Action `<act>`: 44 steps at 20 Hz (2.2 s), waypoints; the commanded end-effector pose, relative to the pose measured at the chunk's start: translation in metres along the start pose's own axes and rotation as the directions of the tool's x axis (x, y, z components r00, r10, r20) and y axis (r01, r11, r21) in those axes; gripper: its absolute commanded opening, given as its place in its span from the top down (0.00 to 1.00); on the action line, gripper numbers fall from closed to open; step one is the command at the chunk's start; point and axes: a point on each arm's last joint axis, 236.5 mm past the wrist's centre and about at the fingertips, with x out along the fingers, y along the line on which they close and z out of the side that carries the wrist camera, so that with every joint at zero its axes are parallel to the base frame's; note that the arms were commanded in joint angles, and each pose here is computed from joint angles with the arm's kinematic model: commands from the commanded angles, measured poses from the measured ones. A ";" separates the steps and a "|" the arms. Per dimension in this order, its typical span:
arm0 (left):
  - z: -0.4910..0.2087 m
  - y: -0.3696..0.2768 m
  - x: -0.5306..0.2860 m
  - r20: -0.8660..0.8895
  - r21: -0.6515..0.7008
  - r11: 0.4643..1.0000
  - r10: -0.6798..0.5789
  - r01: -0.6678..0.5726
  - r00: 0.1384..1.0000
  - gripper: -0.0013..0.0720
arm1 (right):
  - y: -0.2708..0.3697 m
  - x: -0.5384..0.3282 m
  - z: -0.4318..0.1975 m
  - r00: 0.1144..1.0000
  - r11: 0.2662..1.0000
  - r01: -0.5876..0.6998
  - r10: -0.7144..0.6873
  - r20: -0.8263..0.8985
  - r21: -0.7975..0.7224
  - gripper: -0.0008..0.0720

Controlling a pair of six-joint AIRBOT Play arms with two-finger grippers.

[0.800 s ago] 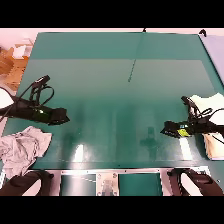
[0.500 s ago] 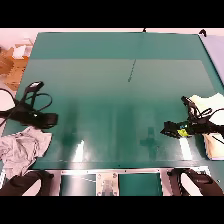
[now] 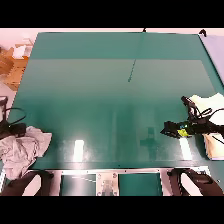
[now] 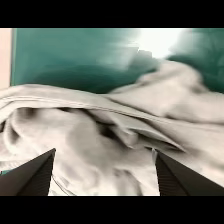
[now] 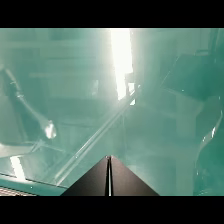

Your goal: Fold the shirts.

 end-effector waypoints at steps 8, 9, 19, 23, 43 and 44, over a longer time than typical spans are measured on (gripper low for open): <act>-0.013 -0.007 0.096 -0.093 -0.177 0.977 -0.139 0.121 0.986 0.96 | 0.000 0.000 0.000 1.000 1.000 0.000 0.000 0.000 -0.001 0.95; -0.006 -0.007 0.092 -0.084 -0.191 0.973 -0.149 0.130 0.985 0.95 | 0.000 0.000 0.000 1.000 1.000 0.000 0.000 0.000 -0.001 0.95; 0.158 -0.093 -0.219 0.474 0.072 0.611 -0.716 0.788 0.512 0.95 | 0.000 0.000 0.000 1.000 1.000 -0.001 0.001 0.000 0.000 0.95; 0.110 -0.216 -0.275 0.273 0.342 0.477 -0.875 0.810 0.400 0.95 | 0.000 0.000 0.000 1.000 1.000 0.000 0.000 0.000 -0.001 0.95; 0.028 -0.302 -0.137 -0.403 0.275 0.550 -0.679 0.789 0.614 0.00 | 0.074 0.013 0.058 0.937 0.946 -0.320 0.325 0.132 -0.058 0.37; 0.017 -0.288 -0.125 -0.423 0.269 0.587 -0.640 0.763 0.641 0.00 | 0.082 0.022 0.063 0.932 0.939 -0.337 0.343 0.114 -0.076 0.37</act>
